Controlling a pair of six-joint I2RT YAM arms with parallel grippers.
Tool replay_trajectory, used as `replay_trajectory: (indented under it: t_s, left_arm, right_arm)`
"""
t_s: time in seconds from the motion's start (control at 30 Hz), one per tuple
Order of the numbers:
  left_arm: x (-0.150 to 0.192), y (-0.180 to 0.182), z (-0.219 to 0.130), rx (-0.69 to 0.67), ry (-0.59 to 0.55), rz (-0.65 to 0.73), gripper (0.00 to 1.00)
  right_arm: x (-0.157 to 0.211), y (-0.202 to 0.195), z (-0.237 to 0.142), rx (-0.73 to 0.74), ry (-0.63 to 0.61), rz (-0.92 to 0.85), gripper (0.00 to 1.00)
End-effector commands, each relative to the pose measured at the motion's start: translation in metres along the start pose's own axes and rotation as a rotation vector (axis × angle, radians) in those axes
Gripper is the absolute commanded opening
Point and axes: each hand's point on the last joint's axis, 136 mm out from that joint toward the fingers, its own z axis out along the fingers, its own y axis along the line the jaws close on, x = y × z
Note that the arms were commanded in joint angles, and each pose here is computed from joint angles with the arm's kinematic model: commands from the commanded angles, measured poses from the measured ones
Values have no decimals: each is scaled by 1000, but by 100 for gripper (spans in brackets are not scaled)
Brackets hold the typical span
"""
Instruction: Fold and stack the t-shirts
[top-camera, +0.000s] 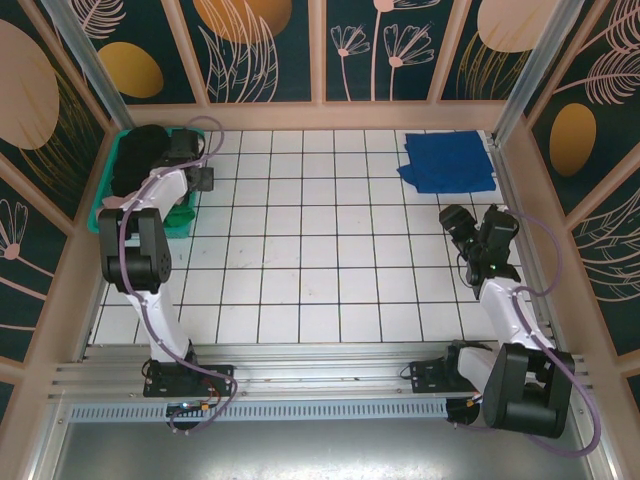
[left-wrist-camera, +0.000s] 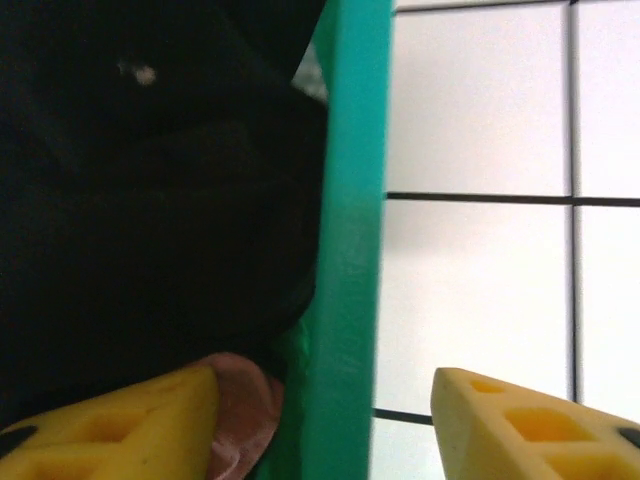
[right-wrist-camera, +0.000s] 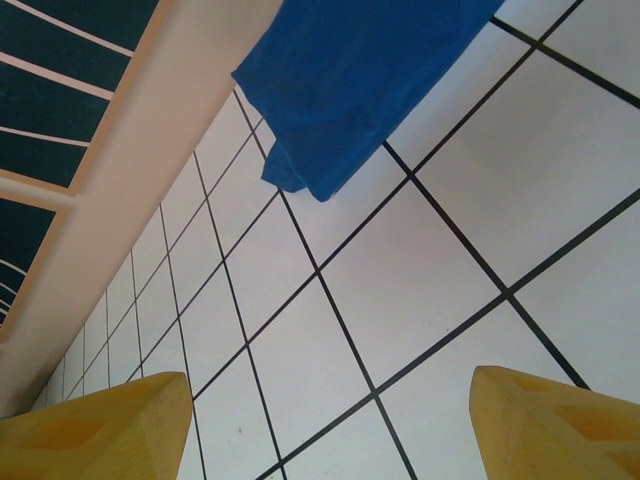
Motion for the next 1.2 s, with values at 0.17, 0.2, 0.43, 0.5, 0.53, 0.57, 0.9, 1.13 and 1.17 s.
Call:
replay_trajectory:
  t_s: [0.17,0.2,0.43,0.5,0.53,0.57,0.9,1.13,1.17]
  left_arm:
    - [-17,51,-95,-151,-148,-217,80]
    - [-12,60,-94,-175,-142,-247,82]
    - [-35,89,-40,-179,-65,-264,73]
    - [-45,89,-18,-130,-46,-251,69]
    - [-51,91,-10,-117,-37,-253,66]
    - [-54,93,-3,-116,-30,-257,66]
    - [-83,61,20,87,-49,-275,20]
    - [-85,50,3,158,-57,-292,30]
    - [-81,50,3,153,-46,-293,47]
  right_arm:
    - [2,21,-6,-39,-19,-68,74]
    - [6,27,-4,-51,-11,-86,74]
    - [35,69,13,-120,79,-198,73]
    - [41,74,15,-138,92,-206,73]
    - [43,75,15,-148,98,-207,73]
    - [46,76,15,-153,104,-213,73]
    - [52,68,18,-129,112,-262,71]
    - [57,68,20,-143,129,-256,71]
    - [58,67,20,-144,129,-256,71]
